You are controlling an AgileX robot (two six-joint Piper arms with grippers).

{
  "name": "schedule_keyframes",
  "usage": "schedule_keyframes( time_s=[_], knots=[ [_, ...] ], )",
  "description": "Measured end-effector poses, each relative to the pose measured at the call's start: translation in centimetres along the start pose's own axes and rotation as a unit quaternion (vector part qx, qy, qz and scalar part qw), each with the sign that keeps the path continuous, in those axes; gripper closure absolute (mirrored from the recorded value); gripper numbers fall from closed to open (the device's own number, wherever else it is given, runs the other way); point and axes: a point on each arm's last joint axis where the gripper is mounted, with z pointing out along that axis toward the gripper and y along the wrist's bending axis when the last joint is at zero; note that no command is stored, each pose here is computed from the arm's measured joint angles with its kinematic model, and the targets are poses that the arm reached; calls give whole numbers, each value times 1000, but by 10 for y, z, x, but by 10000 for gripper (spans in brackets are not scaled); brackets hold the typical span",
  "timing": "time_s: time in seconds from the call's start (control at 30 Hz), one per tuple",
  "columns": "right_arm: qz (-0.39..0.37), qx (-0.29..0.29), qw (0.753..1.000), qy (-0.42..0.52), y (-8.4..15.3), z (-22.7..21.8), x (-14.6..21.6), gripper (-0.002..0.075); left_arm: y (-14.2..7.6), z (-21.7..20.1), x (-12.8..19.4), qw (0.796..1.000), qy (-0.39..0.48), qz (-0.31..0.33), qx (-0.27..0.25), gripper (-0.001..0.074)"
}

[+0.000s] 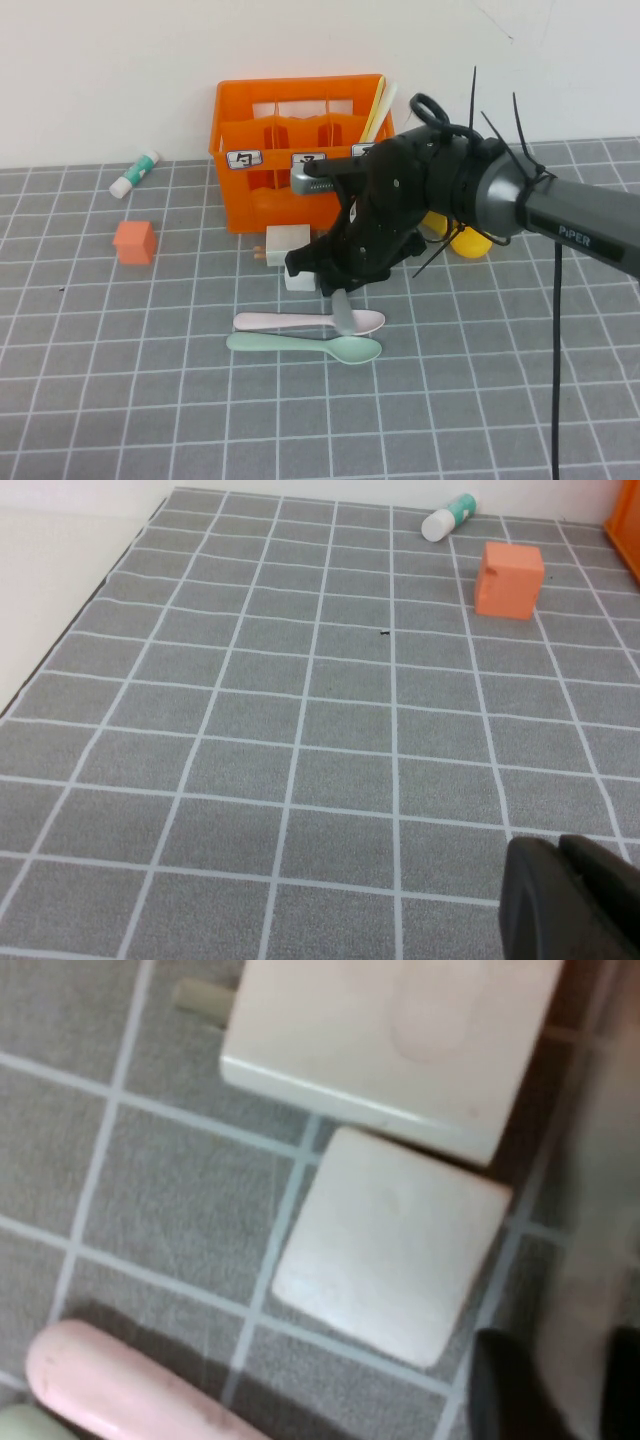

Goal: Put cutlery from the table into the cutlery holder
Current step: Pick up the fork, then place the fork on the box

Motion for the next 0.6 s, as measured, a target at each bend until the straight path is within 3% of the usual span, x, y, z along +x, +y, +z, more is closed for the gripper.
schedule_keyframes(
  time_s=[0.07, 0.4, 0.6],
  knots=[
    [-8, 0, 1000, 0, 0, 0, 0, 577, 0, 0, 0, 1000, 0, 0, 0, 736],
    [-94, 21, 995, -10, 29, -25, 25, 573, 0, 0, 0, 1000, 0, -1, 0, 736],
    [-90, -33, 989, -111, 36, -52, 51, 573, 0, 0, 0, 1000, 0, -1, 0, 736]
  ],
)
